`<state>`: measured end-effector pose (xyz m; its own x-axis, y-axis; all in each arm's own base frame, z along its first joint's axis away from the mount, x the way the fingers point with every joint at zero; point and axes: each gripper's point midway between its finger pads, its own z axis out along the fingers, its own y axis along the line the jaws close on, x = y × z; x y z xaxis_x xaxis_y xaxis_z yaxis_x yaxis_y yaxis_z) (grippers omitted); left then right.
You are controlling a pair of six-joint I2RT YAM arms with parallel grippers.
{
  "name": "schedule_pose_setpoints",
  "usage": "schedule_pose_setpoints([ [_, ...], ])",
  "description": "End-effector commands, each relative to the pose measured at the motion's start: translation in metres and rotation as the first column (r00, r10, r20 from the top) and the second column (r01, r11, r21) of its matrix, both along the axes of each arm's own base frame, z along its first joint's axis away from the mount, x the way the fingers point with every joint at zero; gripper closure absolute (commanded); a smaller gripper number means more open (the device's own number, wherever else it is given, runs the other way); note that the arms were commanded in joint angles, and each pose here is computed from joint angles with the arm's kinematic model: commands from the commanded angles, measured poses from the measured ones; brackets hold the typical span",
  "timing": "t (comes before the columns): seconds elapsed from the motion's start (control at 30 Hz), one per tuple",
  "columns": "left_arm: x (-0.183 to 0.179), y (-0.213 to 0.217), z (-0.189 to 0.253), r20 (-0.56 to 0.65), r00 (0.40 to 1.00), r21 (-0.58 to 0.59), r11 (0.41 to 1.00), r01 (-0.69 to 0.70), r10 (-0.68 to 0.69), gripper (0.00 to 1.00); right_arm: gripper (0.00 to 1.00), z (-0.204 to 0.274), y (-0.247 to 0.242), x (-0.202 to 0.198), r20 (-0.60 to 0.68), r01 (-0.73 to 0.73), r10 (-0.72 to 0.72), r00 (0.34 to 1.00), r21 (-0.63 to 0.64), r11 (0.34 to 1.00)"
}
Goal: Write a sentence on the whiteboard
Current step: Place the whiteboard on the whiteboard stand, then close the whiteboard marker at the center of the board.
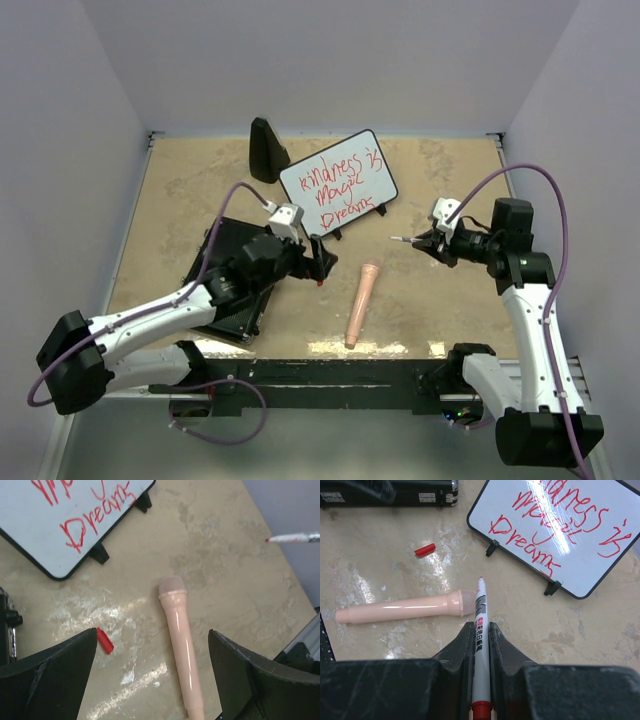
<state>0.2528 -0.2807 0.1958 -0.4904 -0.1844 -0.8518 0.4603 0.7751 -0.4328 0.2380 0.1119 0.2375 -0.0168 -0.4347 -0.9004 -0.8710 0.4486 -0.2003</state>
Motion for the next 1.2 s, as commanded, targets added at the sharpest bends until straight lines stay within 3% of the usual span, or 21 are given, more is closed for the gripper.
schedule_pose_setpoints([
  [0.0, -0.024, 0.006, -0.044, -0.087, 0.990, 0.178, 0.980, -0.091, 0.107, 0.04, 1.00, 0.006, 0.002, -0.001, 0.032, 0.005, -0.005, 0.999, 0.013, 1.000],
  [0.1, -0.033, 0.002, -0.068, -0.117, 0.982, 0.311, 0.945, -0.105, 0.148, 0.05, 1.00, 0.006, 0.001, 0.000, 0.030, 0.008, -0.008, 1.000, 0.014, 1.000],
  [0.23, -0.035, -0.006, -0.108, -0.183, 0.968, 0.490, 0.870, -0.061, 0.171, 0.14, 1.00, 0.005, 0.001, 0.000, 0.030, 0.012, -0.012, 0.999, 0.011, 1.000],
  [0.37, -0.028, -0.012, -0.122, -0.190, 0.963, 0.561, 0.826, -0.053, 0.191, 0.14, 1.00, 0.005, 0.001, 0.000, 0.029, 0.012, -0.012, 1.000, 0.011, 1.000],
  [0.53, -0.015, -0.019, -0.124, -0.204, 0.959, 0.560, 0.827, -0.050, 0.196, 0.26, 1.00, 0.004, 0.001, 0.000, 0.027, 0.012, -0.013, 1.000, 0.010, 1.000],
  [0.67, -0.008, -0.023, -0.128, -0.217, 0.954, 0.557, 0.829, -0.052, 0.206, 0.28, 1.00, 0.005, 0.001, 0.000, 0.028, 0.011, -0.011, 1.000, 0.010, 1.000],
  [0.73, -0.006, -0.023, -0.131, -0.227, 0.951, 0.562, 0.826, -0.047, 0.208, 0.38, 1.00, 0.004, 0.001, 0.000, 0.027, 0.012, -0.013, 1.000, 0.010, 1.000],
  [0.87, -0.001, -0.020, -0.139, -0.253, 0.942, 0.575, 0.817, -0.038, 0.222, 0.40, 1.00, 0.003, 0.000, 0.000, 0.024, 0.011, -0.011, 1.000, 0.008, 1.000],
  [0.93, 0.003, -0.017, -0.142, -0.264, 0.937, 0.578, 0.815, -0.035, 0.227, 0.49, 1.00, 0.003, 0.000, 0.000, 0.023, 0.011, -0.011, 1.000, 0.009, 1.000],
  [1.17, 0.006, -0.020, -0.154, -0.335, 0.926, 0.571, 0.819, 0.051, 0.176, 0.60, 1.00, 0.003, 0.000, 0.000, 0.022, 0.013, -0.013, 1.000, 0.007, 1.000],
])
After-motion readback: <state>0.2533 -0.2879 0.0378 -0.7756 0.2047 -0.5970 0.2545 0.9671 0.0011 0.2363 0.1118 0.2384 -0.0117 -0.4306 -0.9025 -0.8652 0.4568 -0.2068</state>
